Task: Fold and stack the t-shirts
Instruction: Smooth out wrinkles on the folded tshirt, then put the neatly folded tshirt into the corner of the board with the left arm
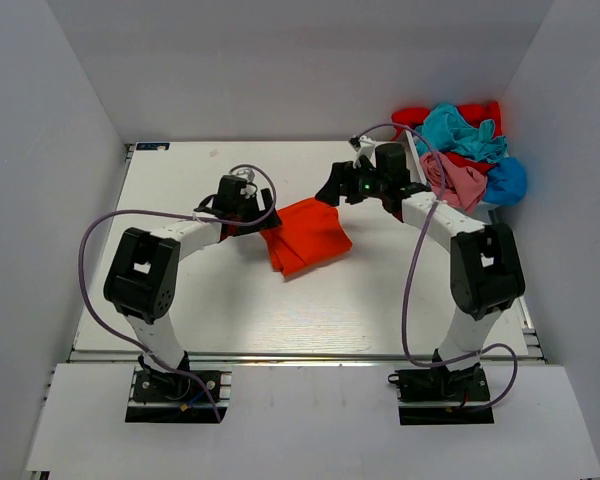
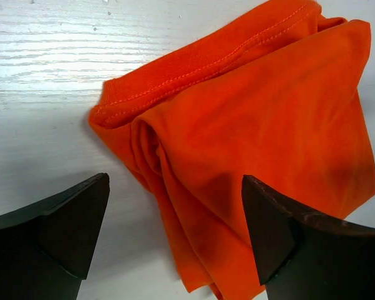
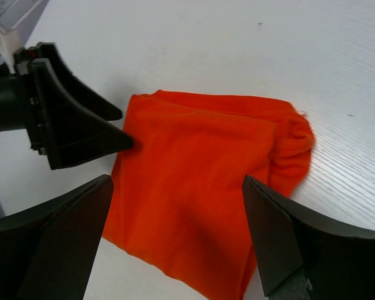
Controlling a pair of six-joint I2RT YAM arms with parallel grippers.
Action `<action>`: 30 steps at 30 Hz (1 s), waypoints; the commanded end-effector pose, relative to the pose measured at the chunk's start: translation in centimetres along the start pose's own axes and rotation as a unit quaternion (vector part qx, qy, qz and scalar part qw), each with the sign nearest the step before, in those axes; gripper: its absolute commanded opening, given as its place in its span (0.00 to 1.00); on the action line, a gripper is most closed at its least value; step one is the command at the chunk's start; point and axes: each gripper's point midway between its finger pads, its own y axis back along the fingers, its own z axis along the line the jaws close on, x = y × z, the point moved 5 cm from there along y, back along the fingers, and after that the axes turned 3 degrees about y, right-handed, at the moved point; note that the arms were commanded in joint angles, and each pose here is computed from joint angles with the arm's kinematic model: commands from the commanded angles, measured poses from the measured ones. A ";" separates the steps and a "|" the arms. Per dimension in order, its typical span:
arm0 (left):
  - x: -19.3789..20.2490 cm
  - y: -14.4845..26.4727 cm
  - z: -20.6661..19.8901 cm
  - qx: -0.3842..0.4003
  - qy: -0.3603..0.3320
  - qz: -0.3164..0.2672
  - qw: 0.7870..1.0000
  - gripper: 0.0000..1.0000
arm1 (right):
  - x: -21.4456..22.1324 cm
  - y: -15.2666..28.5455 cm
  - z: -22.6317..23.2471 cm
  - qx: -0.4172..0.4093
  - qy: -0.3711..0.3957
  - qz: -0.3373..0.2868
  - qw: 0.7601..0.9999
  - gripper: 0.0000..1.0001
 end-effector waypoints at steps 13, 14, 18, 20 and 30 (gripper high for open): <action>1.8 -2.7 1.7 -0.002 0.008 0.039 0.999 0.70 | 2.5 -10.1 -6.1 0.009 -0.123 0.012 0.992 0.82; 1.8 -3.2 1.8 -0.003 0.009 0.042 0.999 0.67 | 2.2 -10.7 -6.7 0.029 -0.142 0.013 0.989 0.82; 2.3 -3.8 2.2 -0.007 0.010 0.048 0.999 0.49 | 4.9 -11.9 -8.6 0.062 -0.173 0.043 0.982 0.80; 1.7 -4.1 2.0 0.006 0.008 0.045 0.999 0.40 | 5.7 -11.8 -8.3 0.057 -0.180 0.054 0.981 0.80; -3.6 -5.1 1.1 -0.006 -0.090 -0.015 0.996 0.00 | -2.5 -5.5 -1.8 -0.054 -0.060 -0.013 0.997 0.90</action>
